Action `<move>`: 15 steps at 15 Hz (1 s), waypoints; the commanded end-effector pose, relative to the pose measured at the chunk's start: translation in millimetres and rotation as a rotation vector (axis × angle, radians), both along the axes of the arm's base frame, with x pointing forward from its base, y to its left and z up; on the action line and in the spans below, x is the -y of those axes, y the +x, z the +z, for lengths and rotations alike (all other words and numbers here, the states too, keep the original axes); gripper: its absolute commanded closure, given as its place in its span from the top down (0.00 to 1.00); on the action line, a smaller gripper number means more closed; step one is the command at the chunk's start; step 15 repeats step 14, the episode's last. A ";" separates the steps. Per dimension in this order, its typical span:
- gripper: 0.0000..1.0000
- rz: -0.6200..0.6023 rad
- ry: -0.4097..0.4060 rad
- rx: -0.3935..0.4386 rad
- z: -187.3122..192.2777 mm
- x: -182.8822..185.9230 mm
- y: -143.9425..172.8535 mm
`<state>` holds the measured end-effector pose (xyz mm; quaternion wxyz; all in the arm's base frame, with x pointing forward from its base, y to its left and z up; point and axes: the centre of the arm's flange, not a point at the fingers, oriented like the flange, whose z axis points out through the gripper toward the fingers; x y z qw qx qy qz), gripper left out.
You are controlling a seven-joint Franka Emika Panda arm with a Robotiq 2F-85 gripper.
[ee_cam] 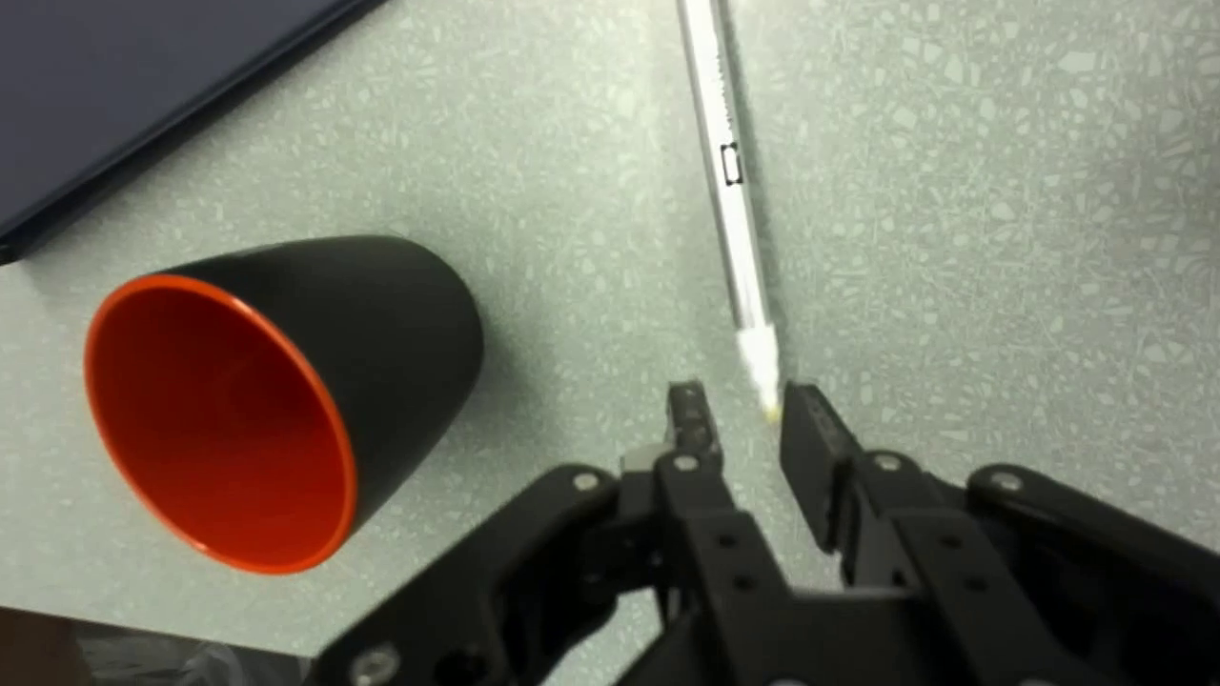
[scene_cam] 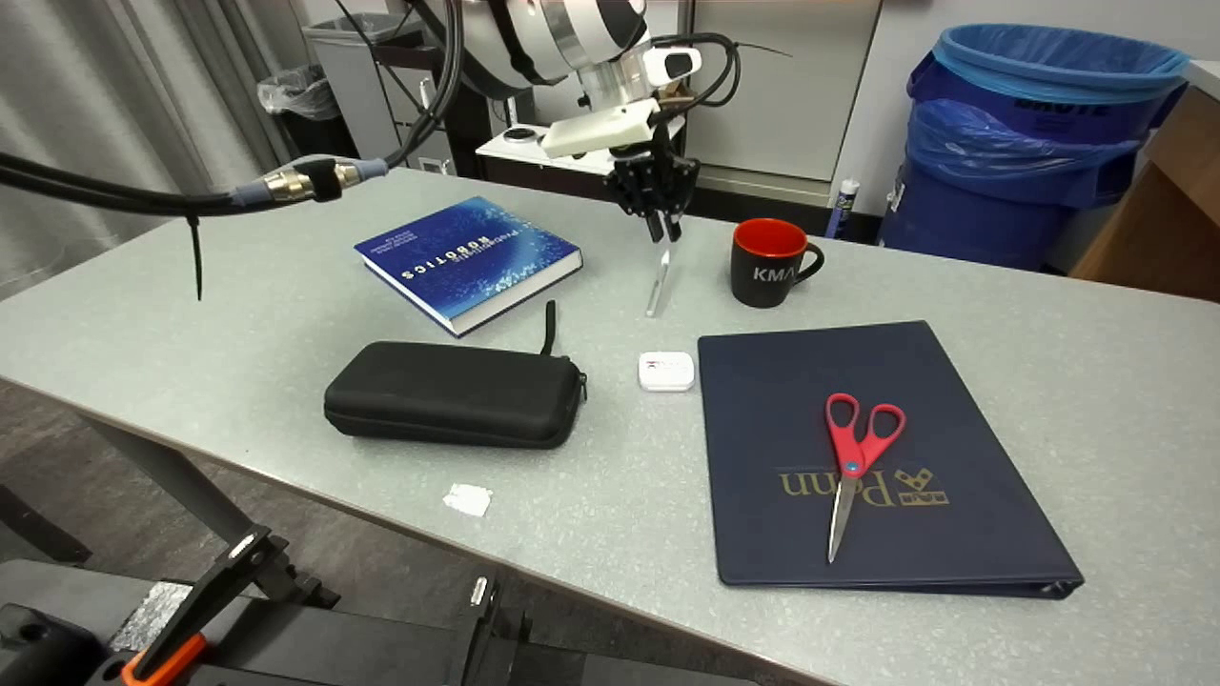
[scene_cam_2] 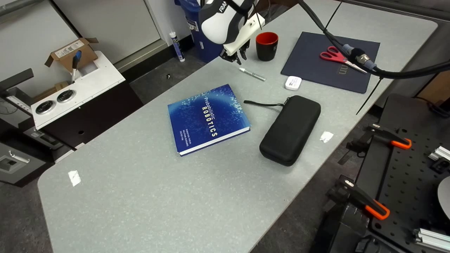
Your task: Take the marker out of the cup and put it on the table
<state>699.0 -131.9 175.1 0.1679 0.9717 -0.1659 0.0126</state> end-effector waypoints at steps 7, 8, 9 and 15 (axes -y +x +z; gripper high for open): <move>1.00 0.023 -0.034 -0.005 20.8 7.7 25.4; 1.00 0.016 -0.045 -0.024 23.9 10.4 27.5; 1.00 0.027 -0.047 -0.044 26.9 11.6 28.8; 1.00 0.010 -0.024 -0.023 26.1 7.4 16.0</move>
